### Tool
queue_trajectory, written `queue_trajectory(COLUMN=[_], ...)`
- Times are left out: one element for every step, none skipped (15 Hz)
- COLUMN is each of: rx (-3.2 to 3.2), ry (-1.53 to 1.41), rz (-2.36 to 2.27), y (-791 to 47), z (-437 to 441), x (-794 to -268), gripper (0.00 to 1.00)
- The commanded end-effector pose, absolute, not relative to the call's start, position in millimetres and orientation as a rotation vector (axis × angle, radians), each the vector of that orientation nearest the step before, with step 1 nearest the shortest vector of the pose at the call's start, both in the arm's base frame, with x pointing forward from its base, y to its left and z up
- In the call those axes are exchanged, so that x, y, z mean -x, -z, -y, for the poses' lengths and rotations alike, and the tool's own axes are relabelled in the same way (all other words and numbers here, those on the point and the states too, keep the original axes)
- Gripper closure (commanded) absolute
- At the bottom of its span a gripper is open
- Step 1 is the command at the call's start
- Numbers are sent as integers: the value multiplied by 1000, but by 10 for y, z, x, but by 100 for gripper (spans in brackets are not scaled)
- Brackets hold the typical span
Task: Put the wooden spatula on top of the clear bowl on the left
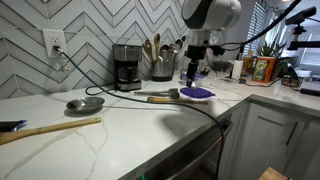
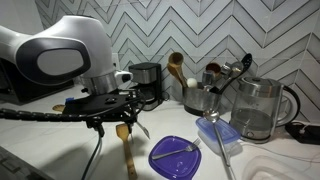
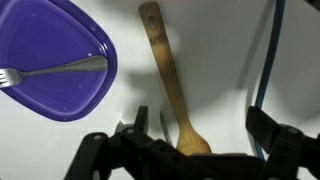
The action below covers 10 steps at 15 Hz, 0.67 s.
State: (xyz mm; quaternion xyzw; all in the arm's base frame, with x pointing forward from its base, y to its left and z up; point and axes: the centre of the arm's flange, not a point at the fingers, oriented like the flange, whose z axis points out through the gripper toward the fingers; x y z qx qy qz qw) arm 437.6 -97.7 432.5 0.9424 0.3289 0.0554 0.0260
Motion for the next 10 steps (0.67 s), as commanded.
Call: queue_trajectory(rx=[-2912,-2893,-2888,-2878,-2857,-2847,-2839,-2825,-2819,-2815], ry=[-171,-171,-126,-118,-106,-81,-62,-55,-49,-39], rz=[-1017,-1049,-1087,-1129,-1164,-1175,-1198,-1211,-1221,-1242], y=[-4325,-4260,-4208,-4161,-4100,-4041,-3988,-3934,-3888,-3855], z=[977,968,963,959,957,953,956,960,967,978], x=[-4376,-4424,-4452,-4477,-4501,-4524,-4546,-4574,-4608,-4638], gripper=[0,0,0,0,0,0,0,0,0,0])
